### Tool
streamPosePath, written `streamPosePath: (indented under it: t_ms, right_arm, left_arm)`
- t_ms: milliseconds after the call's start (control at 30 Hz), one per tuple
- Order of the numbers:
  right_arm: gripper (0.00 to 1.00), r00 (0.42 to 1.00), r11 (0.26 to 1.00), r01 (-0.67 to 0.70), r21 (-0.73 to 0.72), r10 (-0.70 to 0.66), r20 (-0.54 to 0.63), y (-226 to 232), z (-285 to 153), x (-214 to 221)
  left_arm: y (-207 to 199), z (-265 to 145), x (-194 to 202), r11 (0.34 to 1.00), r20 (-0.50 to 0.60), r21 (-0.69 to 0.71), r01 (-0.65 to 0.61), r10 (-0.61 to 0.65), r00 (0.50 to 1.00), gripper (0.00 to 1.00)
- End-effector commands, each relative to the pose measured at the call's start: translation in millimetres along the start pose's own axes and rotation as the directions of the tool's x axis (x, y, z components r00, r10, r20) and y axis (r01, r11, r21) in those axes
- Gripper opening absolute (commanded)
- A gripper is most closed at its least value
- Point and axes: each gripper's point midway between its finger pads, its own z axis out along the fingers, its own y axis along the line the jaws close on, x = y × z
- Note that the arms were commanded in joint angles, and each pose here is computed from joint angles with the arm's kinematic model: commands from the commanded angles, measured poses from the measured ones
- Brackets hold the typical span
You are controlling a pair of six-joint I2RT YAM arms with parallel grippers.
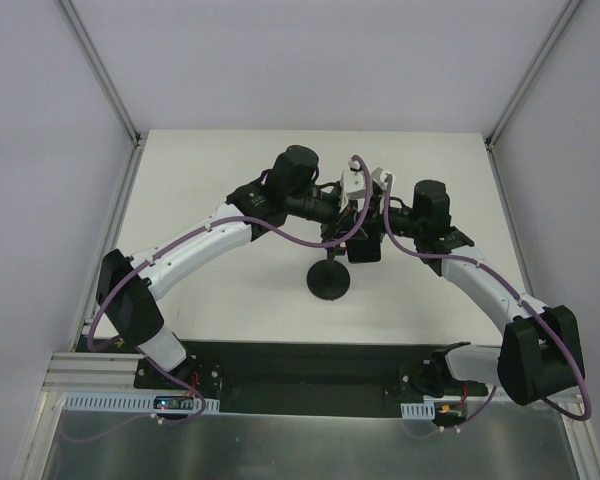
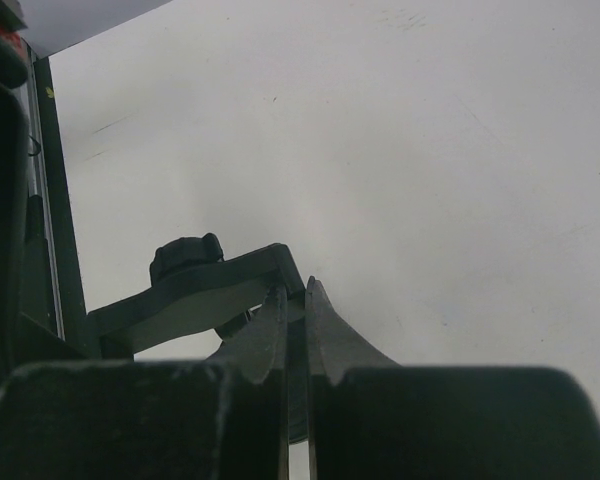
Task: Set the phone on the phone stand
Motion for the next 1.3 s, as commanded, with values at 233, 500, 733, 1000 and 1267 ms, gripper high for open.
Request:
streamPosePath:
  t_ms: [233, 500, 733, 1000, 1267]
  right_arm:
    - [0.0, 0.996, 0.993, 0.073, -0.089, -0.067, 0.064, 15.0, -0.9, -31.8]
    - [0.01, 0.996, 0.993, 0.075, -0.09, -0.07, 0.057, 13.4, -1.0, -31.5]
    - [0.0, 0.996, 0.993, 0.07, -0.097, -0.065, 0.054, 14.9, -0.3, -30.1]
    - [0.0, 0.993, 0.996, 0.045, 0.082, -0.054, 0.109, -4.2, -2.9, -36.5]
    - [0.0, 0.977, 0.915, 0.013, 0.404, -0.099, 0.191, -11.1, -16.0, -38.1]
  left_arm:
    - [10.6, -13.0, -31.0, 0.987, 0.037, 0.046, -0.152, 0.15, 0.988, 0.0]
    - [19.8, -16.6, -19.4, 0.991, -0.009, 0.034, -0.127, 0.127, 0.992, 0.0]
    - [21.5, -17.8, -12.6, 0.99, -0.032, 0.046, -0.135, 0.137, 0.99, 0.0]
    - [50.4, -40.5, -5.2, 0.968, -0.089, -0.249, -0.002, -0.021, 0.996, 0.0]
    - [106.9, -112.1, 22.5, 0.537, 0.117, -0.82, 0.199, -0.183, 0.976, 0.0]
